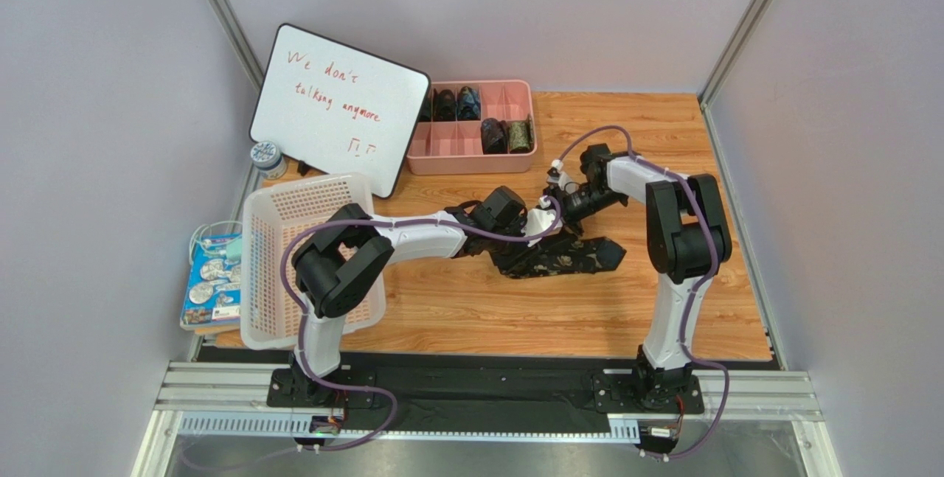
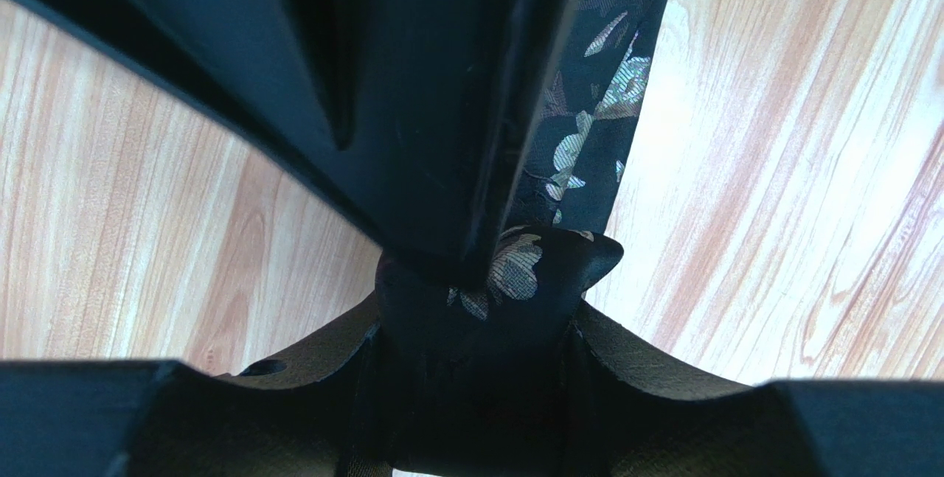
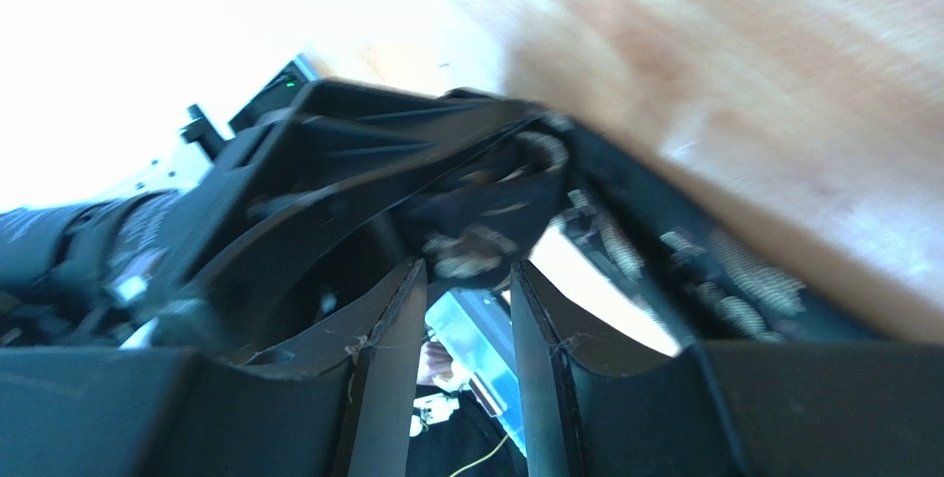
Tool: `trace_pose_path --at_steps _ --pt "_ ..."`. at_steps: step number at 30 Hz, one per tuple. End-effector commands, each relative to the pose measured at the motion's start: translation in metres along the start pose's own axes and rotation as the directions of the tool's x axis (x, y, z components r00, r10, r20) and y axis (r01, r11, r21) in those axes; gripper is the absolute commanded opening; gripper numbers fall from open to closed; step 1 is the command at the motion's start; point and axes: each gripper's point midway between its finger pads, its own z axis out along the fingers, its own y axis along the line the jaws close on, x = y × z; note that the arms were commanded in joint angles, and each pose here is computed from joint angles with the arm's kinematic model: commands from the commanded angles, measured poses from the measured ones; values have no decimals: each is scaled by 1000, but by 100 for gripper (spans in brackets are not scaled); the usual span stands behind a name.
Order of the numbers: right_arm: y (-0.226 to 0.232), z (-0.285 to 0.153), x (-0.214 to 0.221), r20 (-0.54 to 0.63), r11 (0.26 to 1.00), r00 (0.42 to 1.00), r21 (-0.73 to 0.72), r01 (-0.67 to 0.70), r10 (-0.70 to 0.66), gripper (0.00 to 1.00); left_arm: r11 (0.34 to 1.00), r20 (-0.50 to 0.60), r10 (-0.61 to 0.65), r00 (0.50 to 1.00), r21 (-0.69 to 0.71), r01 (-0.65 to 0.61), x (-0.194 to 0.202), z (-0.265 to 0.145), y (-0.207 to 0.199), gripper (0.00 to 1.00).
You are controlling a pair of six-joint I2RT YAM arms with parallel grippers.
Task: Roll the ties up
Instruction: Roll the tie at the center of the board.
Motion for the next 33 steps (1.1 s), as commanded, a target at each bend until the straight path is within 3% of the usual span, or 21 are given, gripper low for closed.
trace_pose_path --at_steps 1,9,11,12,14,16,21,22,25,33 --pt "27 -9 10 5 997 1000 -73 19 -19 40 993 -282 -79 956 57 99 91 7 -22 27" --pt "2 20 18 -45 999 998 2 38 -38 38 993 -278 -84 957 58 104 88 7 -21 28" --pt "-9 24 14 -45 999 999 27 30 -29 34 993 -277 -86 957 59 106 87 7 -22 28" --pt "-11 25 14 -46 999 998 35 32 -30 29 993 -279 -85 956 60 106 88 7 -22 28" --pt "-20 25 14 -42 997 999 73 36 -33 9 993 -276 -83 957 58 103 87 6 -21 29" --pt "-27 25 15 -40 994 999 103 35 -31 0 993 -272 -84 959 55 103 86 5 -18 31" --pt "-57 16 16 -16 981 999 195 -24 27 0 993 -236 -76 969 74 96 75 2 -12 39" --pt "-61 15 16 -13 977 999 212 -28 31 0 994 -212 -66 975 77 84 68 -1 -10 48" --pt "-77 12 17 -3 958 999 283 -47 50 0 992 -114 -18 993 118 31 41 -10 -12 61" --pt "-100 6 15 25 909 997 410 -78 75 0 990 72 34 997 136 -43 -11 -27 -15 71"
